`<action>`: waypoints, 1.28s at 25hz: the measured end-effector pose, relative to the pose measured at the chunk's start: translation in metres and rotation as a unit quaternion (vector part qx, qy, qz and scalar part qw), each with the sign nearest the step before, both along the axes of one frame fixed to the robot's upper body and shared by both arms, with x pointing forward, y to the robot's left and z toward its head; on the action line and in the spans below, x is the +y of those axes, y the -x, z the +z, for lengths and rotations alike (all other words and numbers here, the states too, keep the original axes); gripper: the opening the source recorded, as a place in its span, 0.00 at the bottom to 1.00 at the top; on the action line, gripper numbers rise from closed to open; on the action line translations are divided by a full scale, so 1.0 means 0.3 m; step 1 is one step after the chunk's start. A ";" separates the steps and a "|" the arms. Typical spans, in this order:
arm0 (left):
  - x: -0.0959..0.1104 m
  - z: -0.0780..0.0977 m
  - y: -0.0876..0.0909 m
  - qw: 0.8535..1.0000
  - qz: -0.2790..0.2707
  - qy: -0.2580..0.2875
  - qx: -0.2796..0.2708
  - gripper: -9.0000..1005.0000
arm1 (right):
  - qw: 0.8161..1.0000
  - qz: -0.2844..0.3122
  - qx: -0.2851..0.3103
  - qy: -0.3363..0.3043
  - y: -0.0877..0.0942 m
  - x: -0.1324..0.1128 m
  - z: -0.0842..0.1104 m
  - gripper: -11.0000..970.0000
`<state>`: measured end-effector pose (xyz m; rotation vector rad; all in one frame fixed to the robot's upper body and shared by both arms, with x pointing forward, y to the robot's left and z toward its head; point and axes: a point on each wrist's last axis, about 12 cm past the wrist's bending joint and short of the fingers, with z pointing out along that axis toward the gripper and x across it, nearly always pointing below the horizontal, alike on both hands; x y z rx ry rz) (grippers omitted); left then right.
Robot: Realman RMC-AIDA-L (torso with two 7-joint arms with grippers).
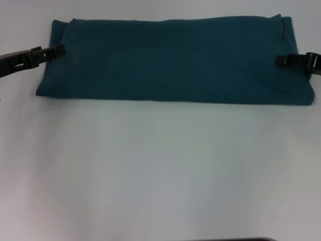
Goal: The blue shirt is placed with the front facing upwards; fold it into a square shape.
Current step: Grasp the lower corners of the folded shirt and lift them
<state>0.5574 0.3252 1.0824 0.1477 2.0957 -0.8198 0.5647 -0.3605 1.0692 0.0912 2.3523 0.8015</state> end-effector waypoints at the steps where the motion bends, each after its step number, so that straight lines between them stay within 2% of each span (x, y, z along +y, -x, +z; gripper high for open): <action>1: 0.000 0.000 0.000 1.000 0.000 0.000 0.000 0.85 | 1.000 0.002 0.000 -0.004 0.001 0.002 0.002 0.77; 12: -0.001 -0.001 0.000 1.000 -0.002 -0.003 -0.002 0.85 | 0.998 0.021 -0.025 -0.053 0.011 0.028 0.025 0.77; 21: -0.004 -0.009 0.001 1.000 -0.001 -0.002 0.001 0.84 | 0.999 0.012 -0.021 -0.047 0.036 0.035 -0.039 0.77; 32: -0.004 -0.009 0.000 1.000 -0.001 -0.002 0.000 0.84 | 0.998 0.012 -0.013 -0.053 0.059 0.029 -0.054 0.77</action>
